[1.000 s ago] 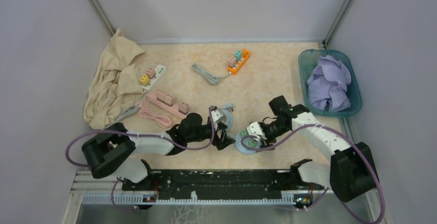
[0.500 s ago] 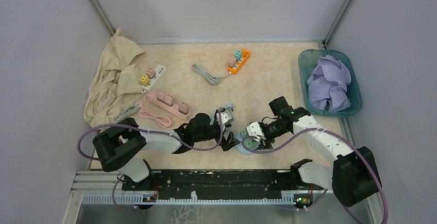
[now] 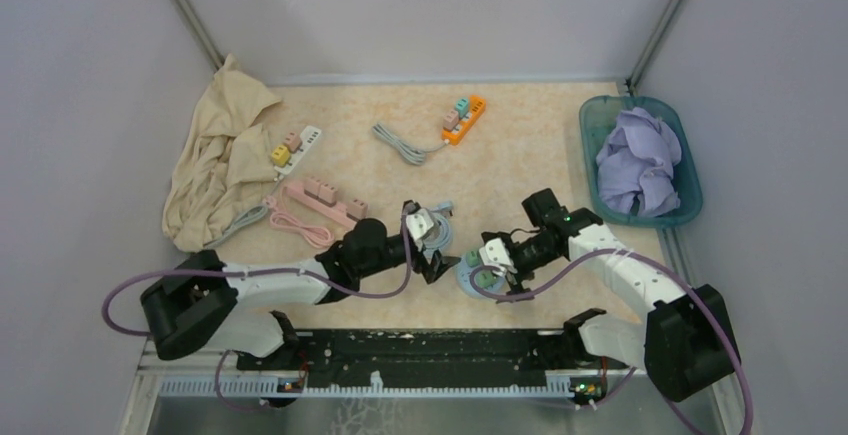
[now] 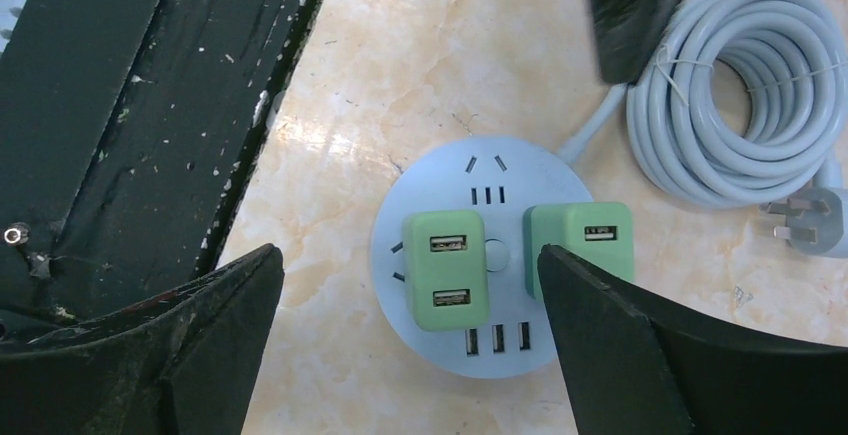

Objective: Pull the plug off the socket

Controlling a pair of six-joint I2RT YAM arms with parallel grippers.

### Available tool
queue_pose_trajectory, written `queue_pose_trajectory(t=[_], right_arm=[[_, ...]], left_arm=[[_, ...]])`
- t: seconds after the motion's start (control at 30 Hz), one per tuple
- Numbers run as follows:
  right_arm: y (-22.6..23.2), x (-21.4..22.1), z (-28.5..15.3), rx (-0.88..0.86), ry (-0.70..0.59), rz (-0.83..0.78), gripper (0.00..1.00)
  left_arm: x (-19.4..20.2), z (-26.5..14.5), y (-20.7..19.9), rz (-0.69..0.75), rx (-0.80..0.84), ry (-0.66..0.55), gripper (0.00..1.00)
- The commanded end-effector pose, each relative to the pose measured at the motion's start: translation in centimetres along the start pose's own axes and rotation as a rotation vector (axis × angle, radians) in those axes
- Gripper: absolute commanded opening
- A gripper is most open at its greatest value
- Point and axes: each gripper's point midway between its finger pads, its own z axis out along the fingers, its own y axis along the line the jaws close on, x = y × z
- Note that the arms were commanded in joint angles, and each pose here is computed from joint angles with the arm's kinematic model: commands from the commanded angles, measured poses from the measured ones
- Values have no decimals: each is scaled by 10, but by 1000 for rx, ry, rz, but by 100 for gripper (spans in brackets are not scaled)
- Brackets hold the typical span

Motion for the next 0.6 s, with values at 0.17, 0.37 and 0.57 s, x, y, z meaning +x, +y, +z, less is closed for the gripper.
queue_pose_trajectory(t=[0.17, 0.37, 0.57], right_arm=[[4, -14, -4, -27, -33, -37, 99], [2, -13, -6, -20, -14, -43, 97], [-7, -15, -4, 1, -32, -69, 84]], left_arm=[[-45, -39, 50, -46, -322, -124, 100], [-33, -37, 22, -26, -156, -123, 98], [8, -19, -3, 21, -2, 18, 93]])
